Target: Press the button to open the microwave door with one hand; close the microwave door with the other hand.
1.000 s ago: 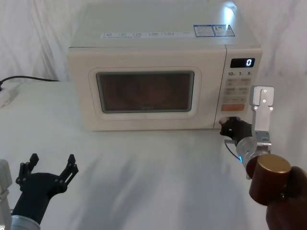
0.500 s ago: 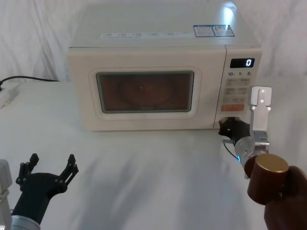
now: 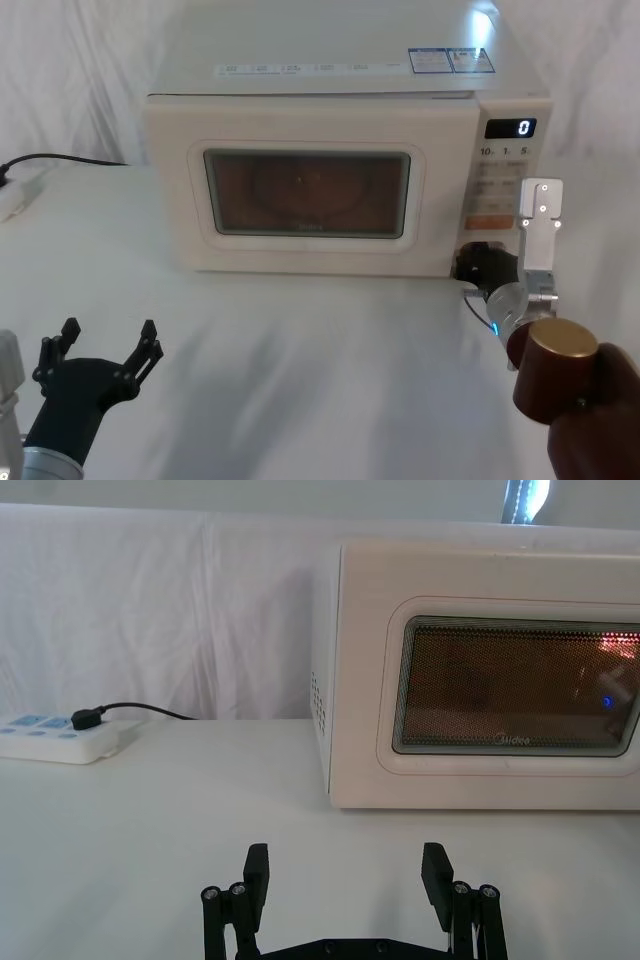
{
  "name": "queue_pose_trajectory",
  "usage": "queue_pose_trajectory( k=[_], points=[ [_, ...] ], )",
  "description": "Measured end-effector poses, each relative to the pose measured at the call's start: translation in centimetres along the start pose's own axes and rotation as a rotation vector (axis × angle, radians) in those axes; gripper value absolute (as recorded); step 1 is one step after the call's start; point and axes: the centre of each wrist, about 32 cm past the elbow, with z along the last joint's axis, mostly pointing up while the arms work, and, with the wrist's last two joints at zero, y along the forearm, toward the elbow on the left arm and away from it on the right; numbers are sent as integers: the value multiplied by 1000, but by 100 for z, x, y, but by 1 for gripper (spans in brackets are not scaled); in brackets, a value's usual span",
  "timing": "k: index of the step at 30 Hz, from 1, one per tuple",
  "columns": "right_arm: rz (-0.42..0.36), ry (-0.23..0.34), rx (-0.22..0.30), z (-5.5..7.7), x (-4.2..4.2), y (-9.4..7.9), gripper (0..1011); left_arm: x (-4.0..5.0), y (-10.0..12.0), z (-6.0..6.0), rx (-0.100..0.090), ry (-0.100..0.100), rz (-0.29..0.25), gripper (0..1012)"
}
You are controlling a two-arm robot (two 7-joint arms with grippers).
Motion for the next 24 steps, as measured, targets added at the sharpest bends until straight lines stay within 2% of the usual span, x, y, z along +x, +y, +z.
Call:
queue_pose_trajectory(
  k=[11,24],
  points=[
    [-2,-10,6,12,23,-15,0,0,0,0,0,0,0,1001],
    [-7,-16,11,19,112,-49,0,0,0,0,0,0,0,1001]
  ],
)
